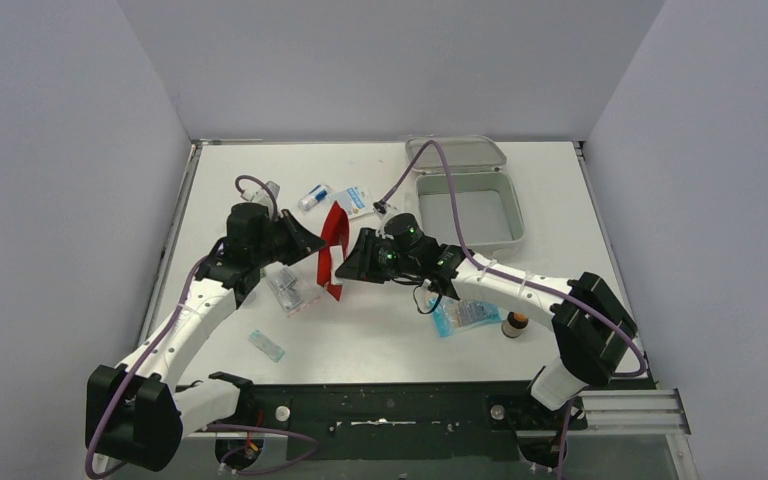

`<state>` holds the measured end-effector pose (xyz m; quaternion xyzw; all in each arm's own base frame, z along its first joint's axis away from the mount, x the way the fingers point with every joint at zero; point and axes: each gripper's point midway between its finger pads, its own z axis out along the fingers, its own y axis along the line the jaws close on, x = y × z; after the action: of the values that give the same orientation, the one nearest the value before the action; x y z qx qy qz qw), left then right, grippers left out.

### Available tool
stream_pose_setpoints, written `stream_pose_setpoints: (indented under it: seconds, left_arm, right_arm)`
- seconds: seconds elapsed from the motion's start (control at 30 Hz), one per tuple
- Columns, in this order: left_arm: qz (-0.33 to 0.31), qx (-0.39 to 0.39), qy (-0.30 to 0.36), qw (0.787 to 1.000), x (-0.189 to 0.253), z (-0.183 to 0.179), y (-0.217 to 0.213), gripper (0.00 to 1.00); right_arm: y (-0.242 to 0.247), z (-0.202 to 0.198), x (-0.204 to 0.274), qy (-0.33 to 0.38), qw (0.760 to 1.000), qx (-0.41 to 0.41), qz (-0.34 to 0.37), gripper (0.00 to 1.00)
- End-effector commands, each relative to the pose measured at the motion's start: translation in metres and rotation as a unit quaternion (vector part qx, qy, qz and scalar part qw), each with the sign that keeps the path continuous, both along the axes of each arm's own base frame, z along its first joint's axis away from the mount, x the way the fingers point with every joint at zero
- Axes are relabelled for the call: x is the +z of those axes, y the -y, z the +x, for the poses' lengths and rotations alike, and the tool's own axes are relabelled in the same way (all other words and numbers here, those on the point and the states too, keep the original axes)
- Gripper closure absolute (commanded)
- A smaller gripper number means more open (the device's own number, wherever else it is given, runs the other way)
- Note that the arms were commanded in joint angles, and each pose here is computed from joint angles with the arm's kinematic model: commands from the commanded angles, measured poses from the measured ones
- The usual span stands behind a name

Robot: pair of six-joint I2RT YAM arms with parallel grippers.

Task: Organize the medicine kit
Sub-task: Place the medical item at the medicine pouch.

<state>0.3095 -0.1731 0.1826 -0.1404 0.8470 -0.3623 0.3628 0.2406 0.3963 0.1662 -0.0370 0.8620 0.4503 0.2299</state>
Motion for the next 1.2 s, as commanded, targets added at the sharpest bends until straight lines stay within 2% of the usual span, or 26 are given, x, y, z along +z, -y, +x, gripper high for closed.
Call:
stream_pose_setpoints:
  seconds: [0.0,0.13,0.27,0.5,1.03,1.13,1.17]
  left_arm:
    - [-0.023,-0.014,0.029,0.999,0.018,0.008,0.007,1.0]
    - [-0.023,-0.019,0.028,0.999,0.017,0.009,0.009,1.0]
    - [-0.019,-0.02,0.026,0.999,0.013,0.009,0.008,1.0]
    - [-0.025,-0.023,0.025,0.999,0.012,0.008,0.01,1.0]
    - [-0.032,-0.037,0.024,0.999,0.005,0.005,0.014,1.0]
    - [-0.03,-0.039,0.022,0.999,0.003,0.005,0.014,1.0]
    - [-0.031,-0.039,0.022,0.999,0.004,0.005,0.015,1.0]
  right_arm:
    - [-0.01,0.008,0.025,0.023,0.998,-0.009,0.054,0.79]
    - [-0.008,0.013,0.032,0.029,0.998,-0.02,0.061,0.94]
    - [-0.005,0.025,0.042,0.043,0.996,-0.043,0.065,1.0]
    - [0.001,0.053,0.034,0.027,0.994,-0.094,0.052,1.0]
    - [-0.012,0.086,0.02,0.01,0.99,-0.142,0.007,0.99]
    - [-0.009,0.089,0.012,0.003,0.988,-0.153,-0.015,0.96]
    - [-0.008,0.09,0.01,0.0,0.988,-0.155,-0.023,0.92]
